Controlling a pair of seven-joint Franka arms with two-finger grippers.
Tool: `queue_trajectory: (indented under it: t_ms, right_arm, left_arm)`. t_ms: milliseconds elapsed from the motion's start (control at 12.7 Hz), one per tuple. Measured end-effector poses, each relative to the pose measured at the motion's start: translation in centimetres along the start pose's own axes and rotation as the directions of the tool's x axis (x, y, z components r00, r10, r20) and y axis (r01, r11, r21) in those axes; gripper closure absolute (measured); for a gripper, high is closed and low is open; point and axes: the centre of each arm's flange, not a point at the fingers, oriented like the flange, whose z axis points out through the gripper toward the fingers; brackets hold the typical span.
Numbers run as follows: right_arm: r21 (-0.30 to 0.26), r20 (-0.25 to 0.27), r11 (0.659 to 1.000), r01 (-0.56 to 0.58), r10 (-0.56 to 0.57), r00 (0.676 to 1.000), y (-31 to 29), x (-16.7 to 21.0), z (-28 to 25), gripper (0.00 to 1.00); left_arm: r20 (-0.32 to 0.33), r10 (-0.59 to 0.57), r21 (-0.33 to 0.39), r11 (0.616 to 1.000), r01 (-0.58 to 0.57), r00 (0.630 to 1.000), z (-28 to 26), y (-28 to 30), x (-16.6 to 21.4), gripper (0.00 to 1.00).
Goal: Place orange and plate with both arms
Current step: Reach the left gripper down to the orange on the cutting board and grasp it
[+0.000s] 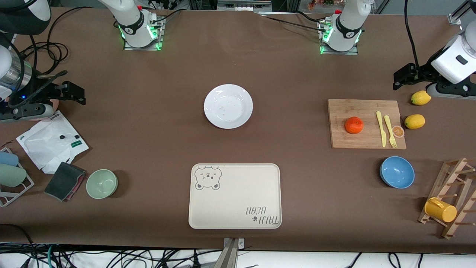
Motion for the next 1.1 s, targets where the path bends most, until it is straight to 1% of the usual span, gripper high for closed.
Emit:
queue_trajectory:
  t_ms: [237, 394, 473, 710, 946, 1104]
  right_arm:
    - [0.000, 0.000, 1.000, 0.000, 0.000, 1.000, 0.0, 0.0, 0.0, 0.00]
    - [0.000, 0.000, 1.000, -0.001, 0.001, 1.000, 0.0, 0.0, 0.0, 0.00]
    - [0.000, 0.000, 1.000, -0.001, 0.001, 1.000, 0.0, 0.0, 0.0, 0.00]
    - [0.000, 0.001, 1.000, -0.001, 0.001, 1.000, 0.1, 0.0, 0.0, 0.00]
    - [0.000, 0.001, 1.000, -0.001, 0.001, 1.000, 0.1, 0.0, 0.0, 0.00]
    - [0.000, 0.001, 1.000, -0.002, 0.002, 1.000, 0.1, 0.0, 0.0, 0.00]
  left_arm:
    - [0.092, 0.004, -0.003, 1.000, -0.004, 0.996, 2.7, 0.2, 0.8, 0.00]
    - [0.130, 0.003, -0.005, 1.000, -0.002, 0.992, 4.7, 0.1, 1.5, 0.00]
    - [0.130, 0.001, -0.005, 1.000, -0.001, 0.992, 5.8, 0.0, 2.0, 0.00]
    - [0.084, -0.001, -0.005, 1.000, 0.002, 0.997, 11.7, -0.3, 3.4, 0.00]
    - [0.094, 0.000, -0.004, 1.000, 0.001, 0.996, 17.7, -0.3, 3.8, 0.00]
    - [0.133, 0.000, -0.006, 1.000, 0.001, 0.991, 21.3, -0.3, 4.3, 0.00]
